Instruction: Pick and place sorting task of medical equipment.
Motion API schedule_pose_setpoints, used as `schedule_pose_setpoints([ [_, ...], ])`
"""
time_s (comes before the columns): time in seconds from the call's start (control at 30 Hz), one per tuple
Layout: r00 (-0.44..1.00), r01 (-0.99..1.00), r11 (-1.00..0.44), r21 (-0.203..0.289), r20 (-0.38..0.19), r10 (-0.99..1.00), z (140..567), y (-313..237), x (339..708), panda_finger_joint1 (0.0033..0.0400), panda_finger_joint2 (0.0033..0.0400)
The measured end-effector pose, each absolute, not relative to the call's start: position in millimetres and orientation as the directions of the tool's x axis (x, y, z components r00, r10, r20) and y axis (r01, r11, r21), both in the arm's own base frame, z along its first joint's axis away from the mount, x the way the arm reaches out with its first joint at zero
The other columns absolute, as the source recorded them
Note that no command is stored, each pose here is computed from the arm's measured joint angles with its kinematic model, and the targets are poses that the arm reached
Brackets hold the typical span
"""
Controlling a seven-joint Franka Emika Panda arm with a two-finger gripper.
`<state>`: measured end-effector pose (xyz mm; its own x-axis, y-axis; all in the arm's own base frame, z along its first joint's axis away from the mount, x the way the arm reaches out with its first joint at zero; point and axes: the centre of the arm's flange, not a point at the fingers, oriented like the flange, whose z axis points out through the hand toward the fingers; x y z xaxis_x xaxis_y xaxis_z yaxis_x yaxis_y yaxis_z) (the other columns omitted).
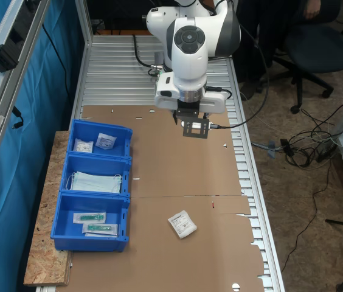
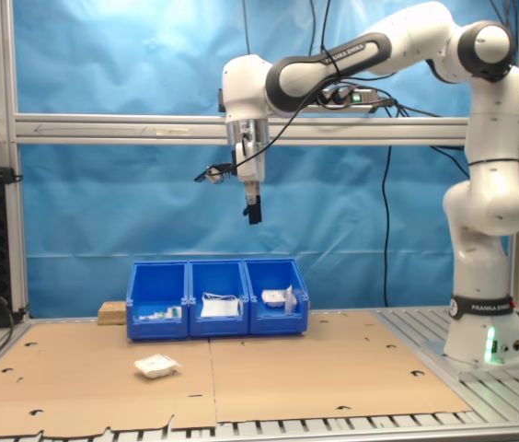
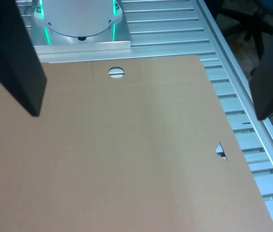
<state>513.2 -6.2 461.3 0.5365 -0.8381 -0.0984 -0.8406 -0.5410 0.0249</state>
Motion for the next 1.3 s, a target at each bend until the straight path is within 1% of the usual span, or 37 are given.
schedule_pose_setpoints([
  [0.17,0.548,-0.833,-0.553,0.029,-0.096,-0.831,458,2,520,0.04,0.04],
  [0.43,0.569,-0.819,-0.574,0.025,-0.098,-0.817,449,15,542,0.04,0.04],
  [0.7,0.578,-0.812,-0.583,0.015,-0.112,-0.808,427,16,570,0.04,0.04],
  [1.1,0.634,-0.773,-0.634,0.009,-0.007,-0.773,376,0,613,0.04,0.04],
  [1.3,0.655,-0.756,-0.655,-0.005,0.015,-0.756,348,-3,631,0.04,0.04],
])
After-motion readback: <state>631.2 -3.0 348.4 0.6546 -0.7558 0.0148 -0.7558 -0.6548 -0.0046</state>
